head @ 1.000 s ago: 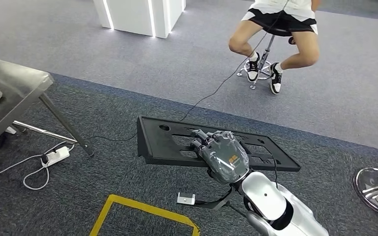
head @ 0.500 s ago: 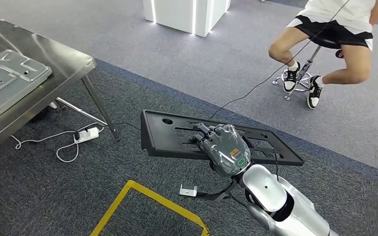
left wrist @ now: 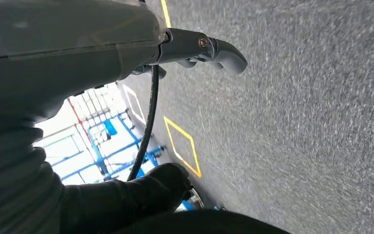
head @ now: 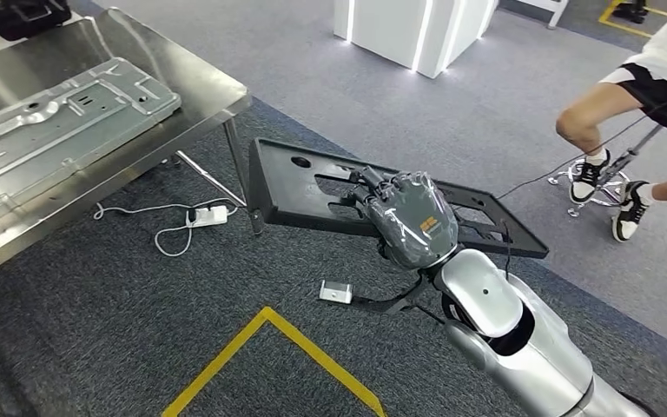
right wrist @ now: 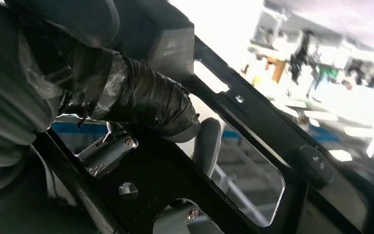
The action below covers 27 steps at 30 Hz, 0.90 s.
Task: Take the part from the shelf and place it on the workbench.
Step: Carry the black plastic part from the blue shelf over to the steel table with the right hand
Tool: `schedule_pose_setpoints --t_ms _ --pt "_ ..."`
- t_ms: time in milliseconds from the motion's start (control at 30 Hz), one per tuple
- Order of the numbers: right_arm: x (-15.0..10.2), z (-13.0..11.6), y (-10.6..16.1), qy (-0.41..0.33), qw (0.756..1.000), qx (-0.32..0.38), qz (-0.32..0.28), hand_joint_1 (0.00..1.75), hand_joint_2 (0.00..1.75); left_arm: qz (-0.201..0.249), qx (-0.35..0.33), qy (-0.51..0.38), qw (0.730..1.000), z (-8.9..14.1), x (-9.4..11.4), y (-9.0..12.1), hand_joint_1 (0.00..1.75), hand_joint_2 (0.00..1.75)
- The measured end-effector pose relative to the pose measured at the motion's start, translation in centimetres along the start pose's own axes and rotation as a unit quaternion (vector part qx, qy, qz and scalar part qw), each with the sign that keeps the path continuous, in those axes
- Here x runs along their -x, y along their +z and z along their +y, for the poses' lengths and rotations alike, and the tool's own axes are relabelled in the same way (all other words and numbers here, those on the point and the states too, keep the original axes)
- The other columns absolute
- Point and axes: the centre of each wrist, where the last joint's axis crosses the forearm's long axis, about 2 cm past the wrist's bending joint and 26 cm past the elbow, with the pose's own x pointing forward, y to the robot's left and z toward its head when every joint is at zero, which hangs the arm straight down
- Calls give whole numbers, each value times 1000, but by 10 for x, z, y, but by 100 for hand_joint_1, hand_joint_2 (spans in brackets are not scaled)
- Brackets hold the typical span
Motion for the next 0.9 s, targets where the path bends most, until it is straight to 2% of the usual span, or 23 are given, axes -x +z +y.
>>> schedule_pose_setpoints --t_ms 300,900 --pt "8 -24 -27 -3 999 36 7 175 175 2 -1 -23 1000 3 -1 -4 0 175" --pt "9 -41 -46 -11 998 56 5 175 175 2 5 -29 1000 5 0 -8 0 175"
